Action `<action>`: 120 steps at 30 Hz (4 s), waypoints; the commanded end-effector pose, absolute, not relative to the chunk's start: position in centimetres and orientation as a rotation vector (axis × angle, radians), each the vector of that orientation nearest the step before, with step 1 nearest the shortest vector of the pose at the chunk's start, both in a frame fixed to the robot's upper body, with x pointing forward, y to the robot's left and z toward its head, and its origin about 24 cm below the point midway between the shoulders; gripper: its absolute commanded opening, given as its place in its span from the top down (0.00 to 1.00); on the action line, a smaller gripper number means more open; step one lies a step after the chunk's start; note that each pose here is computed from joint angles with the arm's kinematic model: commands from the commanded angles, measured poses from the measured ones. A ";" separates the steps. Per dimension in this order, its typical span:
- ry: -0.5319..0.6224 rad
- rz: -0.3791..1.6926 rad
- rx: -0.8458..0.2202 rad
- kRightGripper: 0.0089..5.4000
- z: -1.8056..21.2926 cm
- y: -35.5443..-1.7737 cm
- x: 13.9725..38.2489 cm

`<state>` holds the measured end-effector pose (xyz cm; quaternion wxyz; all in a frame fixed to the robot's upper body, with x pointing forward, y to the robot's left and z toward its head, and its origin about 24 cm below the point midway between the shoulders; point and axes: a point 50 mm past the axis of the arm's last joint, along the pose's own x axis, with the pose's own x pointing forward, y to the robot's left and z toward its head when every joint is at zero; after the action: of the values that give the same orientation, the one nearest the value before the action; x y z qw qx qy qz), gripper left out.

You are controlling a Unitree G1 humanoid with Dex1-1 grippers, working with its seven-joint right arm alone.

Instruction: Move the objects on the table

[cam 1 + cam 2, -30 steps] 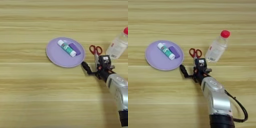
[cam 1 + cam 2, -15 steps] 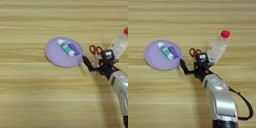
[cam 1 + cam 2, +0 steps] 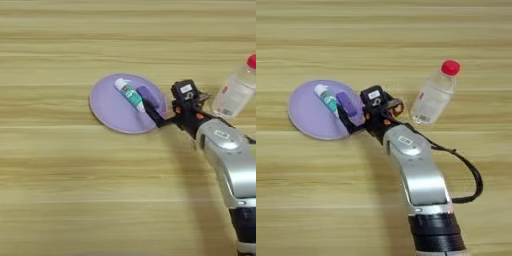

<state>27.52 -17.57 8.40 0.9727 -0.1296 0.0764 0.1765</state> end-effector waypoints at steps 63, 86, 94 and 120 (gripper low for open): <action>0.214 0.489 -0.137 0.69 6.3 -14.1 33.8; 0.244 0.480 -0.104 0.69 5.8 -14.9 32.2; 0.201 0.479 -0.115 0.69 6.8 -15.0 31.2; 0.019 0.271 -0.120 0.69 11.9 -20.0 30.4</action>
<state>29.56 -19.06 8.59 0.9845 -0.0385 0.0763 0.1534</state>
